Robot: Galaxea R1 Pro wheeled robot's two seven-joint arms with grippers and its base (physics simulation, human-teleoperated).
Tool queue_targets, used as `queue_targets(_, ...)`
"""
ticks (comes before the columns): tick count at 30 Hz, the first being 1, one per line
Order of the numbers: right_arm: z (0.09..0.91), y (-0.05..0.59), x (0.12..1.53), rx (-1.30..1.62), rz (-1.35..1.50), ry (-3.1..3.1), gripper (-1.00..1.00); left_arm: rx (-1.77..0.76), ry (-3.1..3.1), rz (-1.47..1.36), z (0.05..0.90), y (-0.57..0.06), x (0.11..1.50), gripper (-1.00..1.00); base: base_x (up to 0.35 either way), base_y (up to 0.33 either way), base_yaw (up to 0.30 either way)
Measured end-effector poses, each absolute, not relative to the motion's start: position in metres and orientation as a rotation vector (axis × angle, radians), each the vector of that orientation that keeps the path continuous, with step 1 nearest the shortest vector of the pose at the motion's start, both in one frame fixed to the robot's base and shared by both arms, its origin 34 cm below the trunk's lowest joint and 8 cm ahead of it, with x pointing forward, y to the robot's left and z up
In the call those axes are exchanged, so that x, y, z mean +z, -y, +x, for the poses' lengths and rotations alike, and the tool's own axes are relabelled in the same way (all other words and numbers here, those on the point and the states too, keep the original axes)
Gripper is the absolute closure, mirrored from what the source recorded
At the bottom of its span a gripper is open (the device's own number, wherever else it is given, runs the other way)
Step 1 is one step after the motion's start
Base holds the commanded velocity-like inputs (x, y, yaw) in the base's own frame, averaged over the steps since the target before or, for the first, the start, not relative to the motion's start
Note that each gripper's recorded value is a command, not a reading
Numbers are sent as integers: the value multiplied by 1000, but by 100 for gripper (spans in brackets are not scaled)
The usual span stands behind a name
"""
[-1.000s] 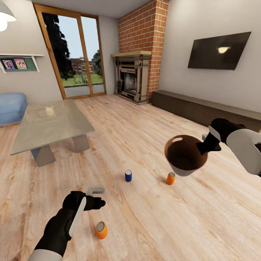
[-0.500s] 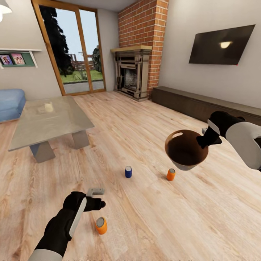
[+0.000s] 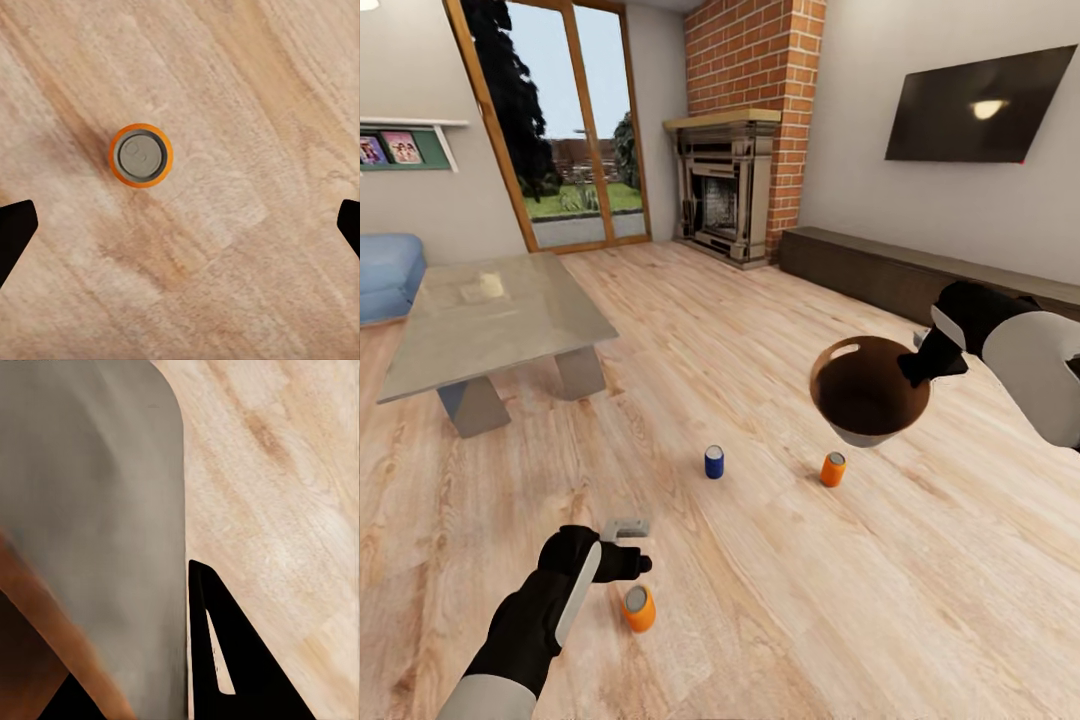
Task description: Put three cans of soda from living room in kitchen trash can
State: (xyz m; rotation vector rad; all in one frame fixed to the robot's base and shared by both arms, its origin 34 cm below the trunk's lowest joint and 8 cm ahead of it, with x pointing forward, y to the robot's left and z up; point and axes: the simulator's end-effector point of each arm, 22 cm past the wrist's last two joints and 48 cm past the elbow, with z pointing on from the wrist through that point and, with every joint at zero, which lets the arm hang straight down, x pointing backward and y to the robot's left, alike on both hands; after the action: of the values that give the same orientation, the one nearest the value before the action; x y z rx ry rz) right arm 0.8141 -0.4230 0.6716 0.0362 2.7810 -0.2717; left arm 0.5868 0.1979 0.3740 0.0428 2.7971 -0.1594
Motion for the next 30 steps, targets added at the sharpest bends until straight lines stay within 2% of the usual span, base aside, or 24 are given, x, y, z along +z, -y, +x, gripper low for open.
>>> queue_targets(16, 858, 339, 717, -191, -108, -2698, 100, -163, -2822, 41, 583, -197, 362, -100, 0, 0, 0)
queue_targets(30, 855, 322, 695, -190, -151, -2697, 100, -163, -2826, 41, 576, -197, 339, -100, 0, 0, 0)
